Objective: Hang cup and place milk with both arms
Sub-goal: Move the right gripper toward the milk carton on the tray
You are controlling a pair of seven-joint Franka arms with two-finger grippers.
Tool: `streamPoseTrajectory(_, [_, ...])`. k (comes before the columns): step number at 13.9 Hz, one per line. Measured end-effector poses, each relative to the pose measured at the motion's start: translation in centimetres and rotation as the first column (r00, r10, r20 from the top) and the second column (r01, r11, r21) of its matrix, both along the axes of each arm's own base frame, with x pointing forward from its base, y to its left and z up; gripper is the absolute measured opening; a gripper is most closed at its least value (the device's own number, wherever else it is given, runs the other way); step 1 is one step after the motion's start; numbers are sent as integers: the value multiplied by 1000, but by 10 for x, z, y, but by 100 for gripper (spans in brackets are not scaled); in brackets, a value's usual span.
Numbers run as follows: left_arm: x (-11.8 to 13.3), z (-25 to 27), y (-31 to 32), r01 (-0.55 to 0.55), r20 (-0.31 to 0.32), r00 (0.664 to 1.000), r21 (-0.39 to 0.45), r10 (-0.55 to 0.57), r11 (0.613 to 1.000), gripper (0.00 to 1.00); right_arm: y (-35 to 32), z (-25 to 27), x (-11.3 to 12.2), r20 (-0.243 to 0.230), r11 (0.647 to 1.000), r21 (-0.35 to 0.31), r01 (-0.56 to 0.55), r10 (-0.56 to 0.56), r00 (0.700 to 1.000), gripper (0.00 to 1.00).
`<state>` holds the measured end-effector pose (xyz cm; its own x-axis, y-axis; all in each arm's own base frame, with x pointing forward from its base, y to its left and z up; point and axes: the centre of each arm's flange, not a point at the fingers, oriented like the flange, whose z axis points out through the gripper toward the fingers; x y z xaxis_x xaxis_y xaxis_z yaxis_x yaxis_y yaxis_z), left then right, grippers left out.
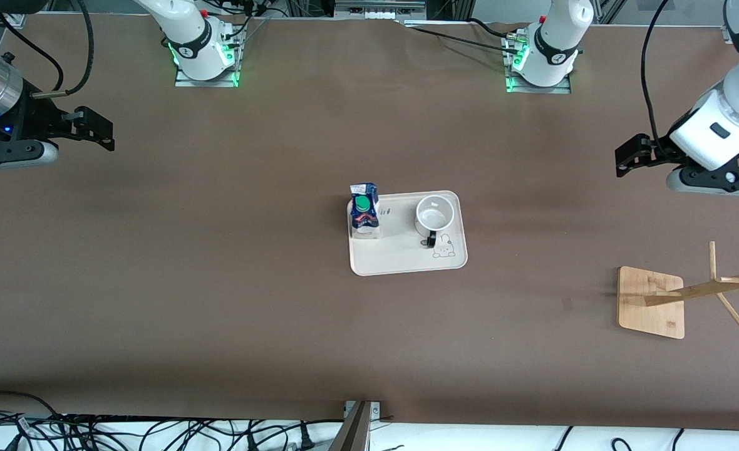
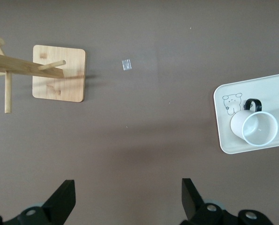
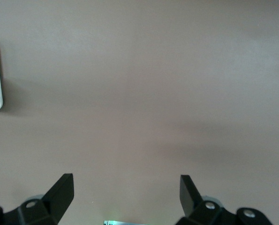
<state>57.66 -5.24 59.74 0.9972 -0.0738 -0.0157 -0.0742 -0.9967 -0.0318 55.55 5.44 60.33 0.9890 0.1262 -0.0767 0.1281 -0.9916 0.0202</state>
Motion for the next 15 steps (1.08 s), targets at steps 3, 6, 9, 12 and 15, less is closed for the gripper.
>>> streamPoseTrajectory(3, [1,6,3,-5,14,1000,-1,5,1000,100,2,0,0,-2,1000,19,1,-1,1000,100])
streamPoseTrajectory(6, [1,6,7,-12,14,1000,-1,12,1000,100,2,0,0,0,1000,21,1,-1,1000,100])
streamPoseTrajectory(9, [1,6,8,-14,13,1000,-1,14,1000,100,2,-1,1,1,1000,23,2,-2,1000,100])
streamPoseTrajectory(12, [2,6,8,-14,12,1000,-1,14,1000,100,5,-9,6,-8,1000,25,-4,5,1000,100])
streamPoseTrajectory(15, [1,6,5,-8,12,1000,-1,8,1000,100,37,-29,11,-44,998,28,-63,64,997,100])
